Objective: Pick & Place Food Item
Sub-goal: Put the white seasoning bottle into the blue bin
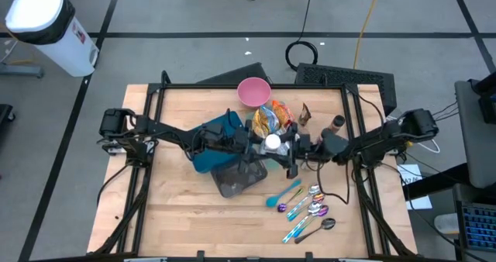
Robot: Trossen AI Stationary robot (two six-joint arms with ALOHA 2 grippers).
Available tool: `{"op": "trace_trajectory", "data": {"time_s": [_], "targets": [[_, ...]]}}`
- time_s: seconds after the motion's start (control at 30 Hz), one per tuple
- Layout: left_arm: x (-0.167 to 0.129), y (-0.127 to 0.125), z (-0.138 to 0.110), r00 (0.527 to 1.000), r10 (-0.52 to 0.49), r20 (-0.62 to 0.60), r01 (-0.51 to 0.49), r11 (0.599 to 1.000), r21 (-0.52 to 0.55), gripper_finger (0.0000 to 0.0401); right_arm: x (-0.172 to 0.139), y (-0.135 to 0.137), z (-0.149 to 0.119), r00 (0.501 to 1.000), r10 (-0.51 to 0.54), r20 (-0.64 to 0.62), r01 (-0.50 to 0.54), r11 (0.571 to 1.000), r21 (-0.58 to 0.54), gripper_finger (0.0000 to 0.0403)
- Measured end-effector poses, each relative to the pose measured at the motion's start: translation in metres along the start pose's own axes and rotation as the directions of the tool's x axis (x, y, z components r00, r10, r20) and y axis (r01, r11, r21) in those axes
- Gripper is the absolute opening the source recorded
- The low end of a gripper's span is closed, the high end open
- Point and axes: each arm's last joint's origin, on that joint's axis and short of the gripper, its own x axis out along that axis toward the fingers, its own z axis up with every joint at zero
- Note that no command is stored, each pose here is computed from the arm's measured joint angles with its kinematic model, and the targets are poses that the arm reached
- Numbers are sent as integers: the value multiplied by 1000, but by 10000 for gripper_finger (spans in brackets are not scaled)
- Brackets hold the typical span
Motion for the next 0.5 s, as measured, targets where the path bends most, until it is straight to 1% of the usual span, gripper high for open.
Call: {"op": "trace_trajectory", "data": {"time_s": [0.07,0.17,0.23,0.27,0.3,0.33,0.37,0.43,0.47,0.5], "targets": [[0,1,-1,1000,19,-5,-19,1000,-5,200,0,1,-2,1000,1,-6,-1,1000,-5,187],[0,0,-3,998,45,-31,-47,996,-70,200,0,2,-3,1000,1,-30,0,1000,9,187],[-1,1,-5,995,49,-91,-59,992,-109,200,-3,1,-3,997,1,-83,0,1000,12,187],[-2,2,-3,988,50,-144,-68,990,-120,201,-5,1,-2,993,5,-114,-4,1000,13,187],[-3,3,2,977,55,-207,-84,987,-136,216,-6,0,-1,989,4,-148,-2,1000,13,187],[-4,4,7,958,76,-277,-125,979,-163,246,-9,0,2,984,-7,-176,8,1000,4,187],[-7,4,12,926,89,-366,-159,973,-166,282,-13,-2,4,977,-17,-211,18,1000,0,187],[-7,5,31,872,103,-479,-191,972,-140,356,-18,-2,6,965,-17,-262,20,1000,9,187],[-7,5,41,846,109,-523,-199,973,-119,374,-20,-3,6,956,-17,-292,22,1000,17,187],[-6,3,52,829,121,-547,-201,976,-89,377,-22,-3,4,946,-22,-323,30,999,20,187]]}}
